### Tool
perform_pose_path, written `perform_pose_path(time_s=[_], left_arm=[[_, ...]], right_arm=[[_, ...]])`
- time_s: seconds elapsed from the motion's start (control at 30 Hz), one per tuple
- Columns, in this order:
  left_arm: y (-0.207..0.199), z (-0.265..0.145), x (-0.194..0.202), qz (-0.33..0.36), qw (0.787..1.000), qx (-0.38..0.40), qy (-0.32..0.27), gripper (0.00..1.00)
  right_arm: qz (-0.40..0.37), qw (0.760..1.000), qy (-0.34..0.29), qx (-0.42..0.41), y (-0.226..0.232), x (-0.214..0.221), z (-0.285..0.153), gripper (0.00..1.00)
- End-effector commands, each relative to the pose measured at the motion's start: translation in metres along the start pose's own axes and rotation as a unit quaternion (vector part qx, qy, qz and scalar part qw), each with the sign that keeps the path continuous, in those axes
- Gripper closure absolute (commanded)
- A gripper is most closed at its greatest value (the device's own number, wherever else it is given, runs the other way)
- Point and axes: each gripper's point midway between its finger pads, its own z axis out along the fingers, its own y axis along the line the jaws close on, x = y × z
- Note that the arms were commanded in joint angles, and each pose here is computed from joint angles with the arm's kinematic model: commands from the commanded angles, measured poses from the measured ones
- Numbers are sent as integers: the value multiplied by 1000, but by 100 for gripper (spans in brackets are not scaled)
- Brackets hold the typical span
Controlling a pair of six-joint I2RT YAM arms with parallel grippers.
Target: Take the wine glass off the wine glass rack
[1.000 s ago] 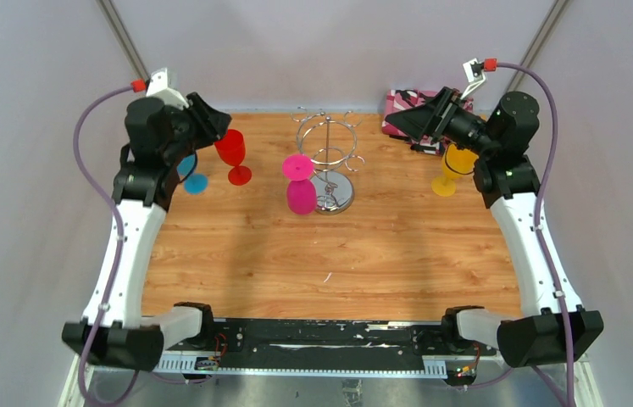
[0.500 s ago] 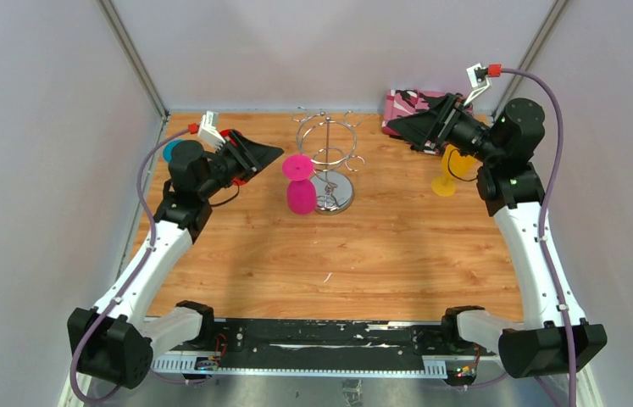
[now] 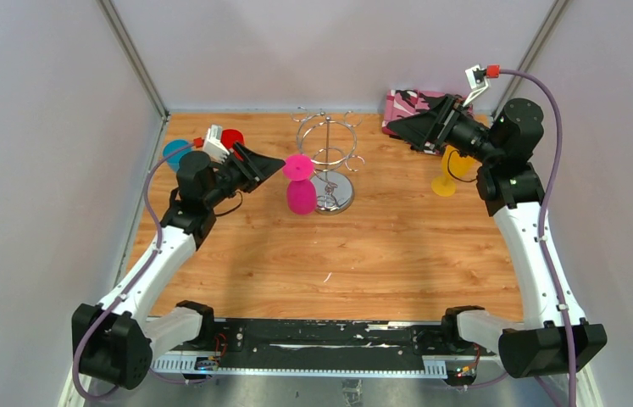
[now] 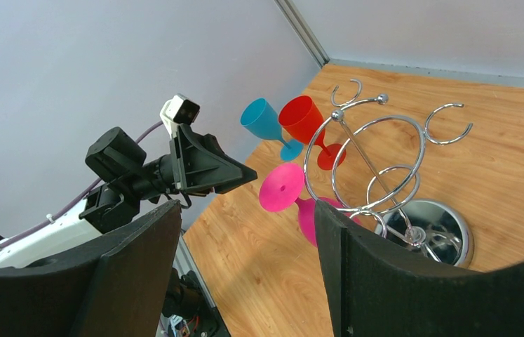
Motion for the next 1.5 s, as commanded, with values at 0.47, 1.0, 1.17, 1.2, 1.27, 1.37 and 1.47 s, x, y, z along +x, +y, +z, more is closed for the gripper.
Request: perform_pose_path(time_s=[0.47,1.0,1.17,1.2,1.27,1.37,1.47], left_arm=[[21,22,16,12,999,-23,25,53],[12,22,14,8,1000,-13,23,82],[10,22,12,6,1000,-11,21,86],[9,23,12,6,1000,-11,22,87],[7,23,11,3,1000,-9,22,89],[4,25,12,-6,1000,-4,29,93],[1,27,13,-20,999,-1,36,97]], right_arm=[[1,1000,0,4,-7,2,-2,26],[1,1000,-2,4,-6,2,-2,26],[2,1000,-2,5,-6,2,-2,26],[1,1000,-3,5,-6,2,-3,26],[2,1000,-3,4,-5,2,-3,26],[3,1000,-3,4,-6,2,-2,26],[4,1000,-3,4,-6,2,-2,26]])
